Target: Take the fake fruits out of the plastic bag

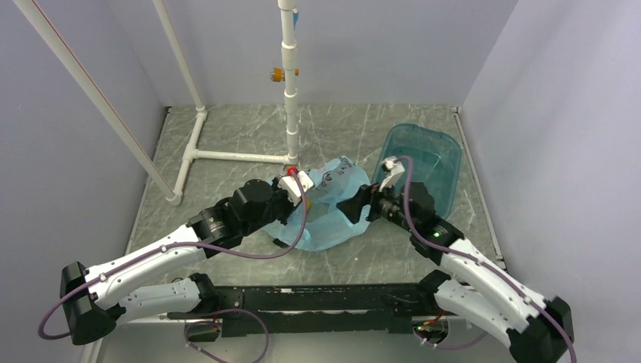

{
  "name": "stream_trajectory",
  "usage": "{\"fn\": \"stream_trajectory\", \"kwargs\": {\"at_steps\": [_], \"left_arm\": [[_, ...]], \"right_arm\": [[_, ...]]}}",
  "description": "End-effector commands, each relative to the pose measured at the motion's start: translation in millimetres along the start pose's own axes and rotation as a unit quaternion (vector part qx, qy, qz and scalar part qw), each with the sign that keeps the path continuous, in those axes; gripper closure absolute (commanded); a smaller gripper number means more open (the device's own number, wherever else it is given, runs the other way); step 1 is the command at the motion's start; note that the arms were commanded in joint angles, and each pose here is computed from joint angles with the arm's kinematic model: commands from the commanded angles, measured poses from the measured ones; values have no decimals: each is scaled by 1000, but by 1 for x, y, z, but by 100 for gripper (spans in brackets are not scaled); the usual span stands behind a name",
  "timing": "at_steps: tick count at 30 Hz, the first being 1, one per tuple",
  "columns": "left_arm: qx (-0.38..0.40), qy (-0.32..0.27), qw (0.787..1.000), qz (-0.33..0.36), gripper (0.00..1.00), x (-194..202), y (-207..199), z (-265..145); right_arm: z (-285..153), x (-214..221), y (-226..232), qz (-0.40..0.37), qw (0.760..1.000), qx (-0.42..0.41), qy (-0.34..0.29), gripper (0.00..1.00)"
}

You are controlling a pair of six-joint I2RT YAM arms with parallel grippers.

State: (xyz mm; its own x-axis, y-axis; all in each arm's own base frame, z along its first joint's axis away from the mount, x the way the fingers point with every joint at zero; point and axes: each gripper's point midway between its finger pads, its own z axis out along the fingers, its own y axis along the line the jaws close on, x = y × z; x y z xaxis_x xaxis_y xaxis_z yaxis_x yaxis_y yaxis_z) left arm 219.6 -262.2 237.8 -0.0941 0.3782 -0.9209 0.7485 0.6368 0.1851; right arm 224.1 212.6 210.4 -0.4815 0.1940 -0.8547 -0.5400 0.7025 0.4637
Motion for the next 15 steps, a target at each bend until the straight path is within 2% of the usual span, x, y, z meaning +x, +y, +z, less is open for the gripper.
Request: {"fn": "stream_trajectory", "kwargs": {"at_steps": [1, 8, 15], "left_arm": [[-17, -23, 1000, 3, 100, -19, 7, -2], [-27, -19, 999, 5, 100, -17, 10, -3], [-17, -15, 1000, 7, 100, -17, 5, 0]], "right_arm": [[22, 20, 19, 1, 998, -55, 21, 12], [27, 102, 20, 19, 996, -35, 85, 15], [8, 182, 52, 48, 988, -56, 137, 17]]}}
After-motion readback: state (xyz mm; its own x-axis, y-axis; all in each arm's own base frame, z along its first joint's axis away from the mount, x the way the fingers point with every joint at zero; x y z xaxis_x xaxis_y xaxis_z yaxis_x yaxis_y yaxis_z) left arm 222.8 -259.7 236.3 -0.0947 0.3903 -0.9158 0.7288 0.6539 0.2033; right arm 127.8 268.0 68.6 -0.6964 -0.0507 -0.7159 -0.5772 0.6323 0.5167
